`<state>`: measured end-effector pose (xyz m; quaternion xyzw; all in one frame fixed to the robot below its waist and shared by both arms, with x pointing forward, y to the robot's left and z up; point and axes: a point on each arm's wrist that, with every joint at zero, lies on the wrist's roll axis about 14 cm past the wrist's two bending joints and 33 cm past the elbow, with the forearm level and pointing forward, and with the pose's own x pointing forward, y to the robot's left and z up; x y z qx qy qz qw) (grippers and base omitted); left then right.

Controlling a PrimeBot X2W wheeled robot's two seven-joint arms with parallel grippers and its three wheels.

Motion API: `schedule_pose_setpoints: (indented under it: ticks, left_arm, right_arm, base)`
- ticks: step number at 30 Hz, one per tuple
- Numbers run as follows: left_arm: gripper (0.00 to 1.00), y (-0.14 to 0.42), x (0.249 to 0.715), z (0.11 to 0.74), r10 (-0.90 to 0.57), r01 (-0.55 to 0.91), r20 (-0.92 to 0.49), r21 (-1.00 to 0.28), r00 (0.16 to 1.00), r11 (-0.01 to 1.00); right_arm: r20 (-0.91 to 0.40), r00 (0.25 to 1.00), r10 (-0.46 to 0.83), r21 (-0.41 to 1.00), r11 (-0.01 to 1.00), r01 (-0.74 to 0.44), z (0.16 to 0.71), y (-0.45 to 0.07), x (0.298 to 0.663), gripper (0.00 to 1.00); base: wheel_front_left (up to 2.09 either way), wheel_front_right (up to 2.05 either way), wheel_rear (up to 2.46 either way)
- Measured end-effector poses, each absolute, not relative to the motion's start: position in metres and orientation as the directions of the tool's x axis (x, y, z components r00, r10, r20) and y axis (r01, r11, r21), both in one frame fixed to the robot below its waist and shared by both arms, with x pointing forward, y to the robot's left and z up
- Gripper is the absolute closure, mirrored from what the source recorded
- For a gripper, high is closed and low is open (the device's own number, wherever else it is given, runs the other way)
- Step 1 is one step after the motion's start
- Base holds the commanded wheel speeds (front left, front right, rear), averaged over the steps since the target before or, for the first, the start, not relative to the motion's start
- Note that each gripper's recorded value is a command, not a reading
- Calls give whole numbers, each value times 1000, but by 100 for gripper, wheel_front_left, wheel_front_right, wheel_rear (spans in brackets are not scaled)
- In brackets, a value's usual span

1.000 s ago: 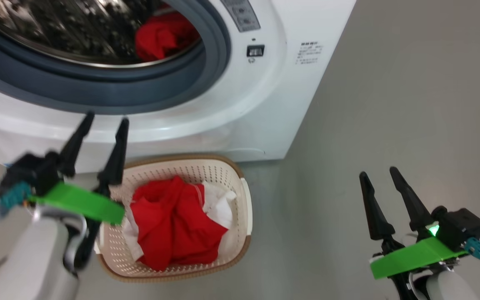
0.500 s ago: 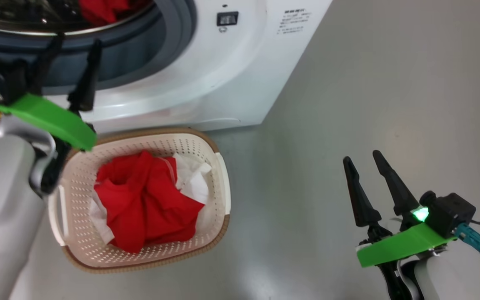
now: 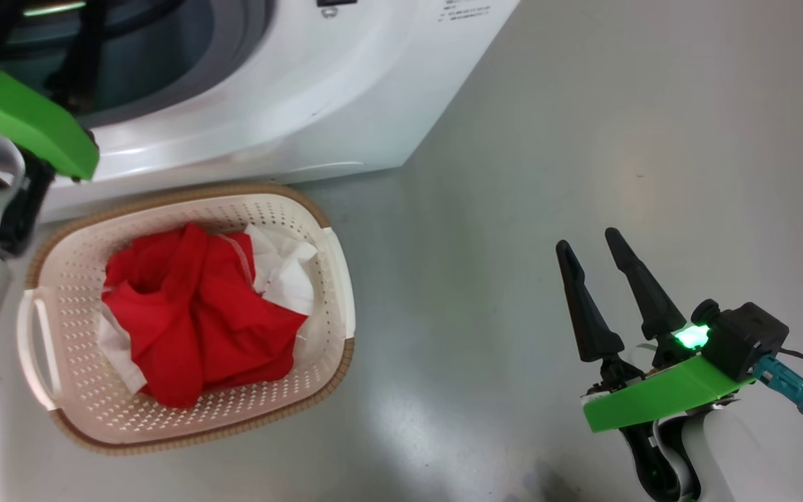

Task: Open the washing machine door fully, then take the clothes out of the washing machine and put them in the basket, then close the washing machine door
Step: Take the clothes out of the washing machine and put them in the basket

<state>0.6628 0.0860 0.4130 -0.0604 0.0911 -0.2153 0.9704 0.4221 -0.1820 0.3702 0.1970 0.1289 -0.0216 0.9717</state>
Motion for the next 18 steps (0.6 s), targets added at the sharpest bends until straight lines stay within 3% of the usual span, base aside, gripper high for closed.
schedule_pose_setpoints:
  ticks: [18]
  left_arm:
    - [0, 57, 692, 403, -485, 464, -151, -154, 861, 872]
  right_arm:
    - [-283, 959, -22, 368, 921, 129, 362, -193, 420, 0]
  base:
    - [0, 0, 0]
